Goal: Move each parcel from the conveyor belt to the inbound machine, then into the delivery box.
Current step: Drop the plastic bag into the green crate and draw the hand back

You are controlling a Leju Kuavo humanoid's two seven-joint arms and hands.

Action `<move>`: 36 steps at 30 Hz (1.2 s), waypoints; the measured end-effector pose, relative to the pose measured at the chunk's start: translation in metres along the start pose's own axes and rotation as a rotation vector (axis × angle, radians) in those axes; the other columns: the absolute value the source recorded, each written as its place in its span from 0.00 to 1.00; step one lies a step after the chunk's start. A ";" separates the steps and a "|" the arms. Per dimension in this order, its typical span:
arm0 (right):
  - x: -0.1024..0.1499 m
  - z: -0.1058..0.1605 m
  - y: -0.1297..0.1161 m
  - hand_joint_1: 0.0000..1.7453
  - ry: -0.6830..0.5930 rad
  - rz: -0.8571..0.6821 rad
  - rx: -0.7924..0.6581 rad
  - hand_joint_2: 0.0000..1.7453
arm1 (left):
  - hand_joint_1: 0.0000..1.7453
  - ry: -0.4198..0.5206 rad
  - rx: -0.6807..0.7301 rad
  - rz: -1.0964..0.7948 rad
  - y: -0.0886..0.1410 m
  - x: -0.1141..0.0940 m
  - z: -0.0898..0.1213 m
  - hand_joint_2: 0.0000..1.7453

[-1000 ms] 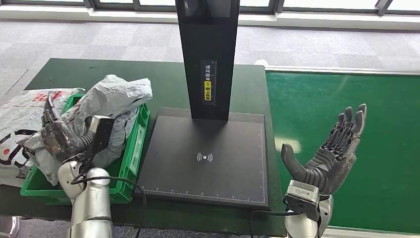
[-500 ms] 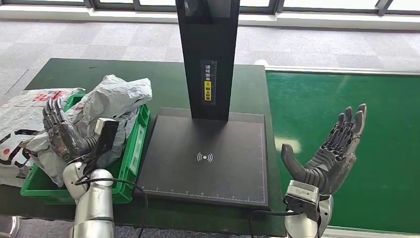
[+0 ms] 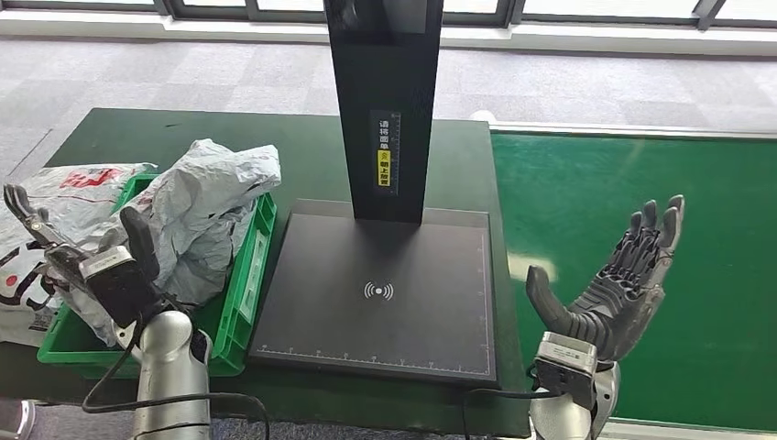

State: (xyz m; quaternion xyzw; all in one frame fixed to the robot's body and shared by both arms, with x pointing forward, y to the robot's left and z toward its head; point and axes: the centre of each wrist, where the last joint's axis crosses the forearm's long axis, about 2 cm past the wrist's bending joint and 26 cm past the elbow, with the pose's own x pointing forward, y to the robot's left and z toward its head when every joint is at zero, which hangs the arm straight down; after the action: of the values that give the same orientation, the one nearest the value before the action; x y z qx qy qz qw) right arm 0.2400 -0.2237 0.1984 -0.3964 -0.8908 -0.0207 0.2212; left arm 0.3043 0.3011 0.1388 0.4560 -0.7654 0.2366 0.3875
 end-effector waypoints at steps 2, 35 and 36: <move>-0.003 0.001 -0.002 0.00 0.010 0.008 -0.001 1.00 | 0.00 -0.056 0.008 0.028 0.002 0.012 -0.006 0.00; 0.070 0.053 0.067 0.00 0.136 -0.644 0.324 1.00 | 0.00 0.083 -0.778 0.840 -0.047 0.083 0.111 0.00; 0.072 0.052 0.069 0.00 0.134 -0.646 0.316 1.00 | 0.00 0.090 -0.788 0.837 -0.048 0.083 0.114 0.00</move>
State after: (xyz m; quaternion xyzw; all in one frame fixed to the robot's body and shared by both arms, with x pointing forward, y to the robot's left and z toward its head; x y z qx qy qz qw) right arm 0.2272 -0.1149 0.1713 -0.0534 -0.9458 0.0224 0.3196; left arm 0.2800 0.1540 0.1389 -0.0749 -0.8937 0.0859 0.4339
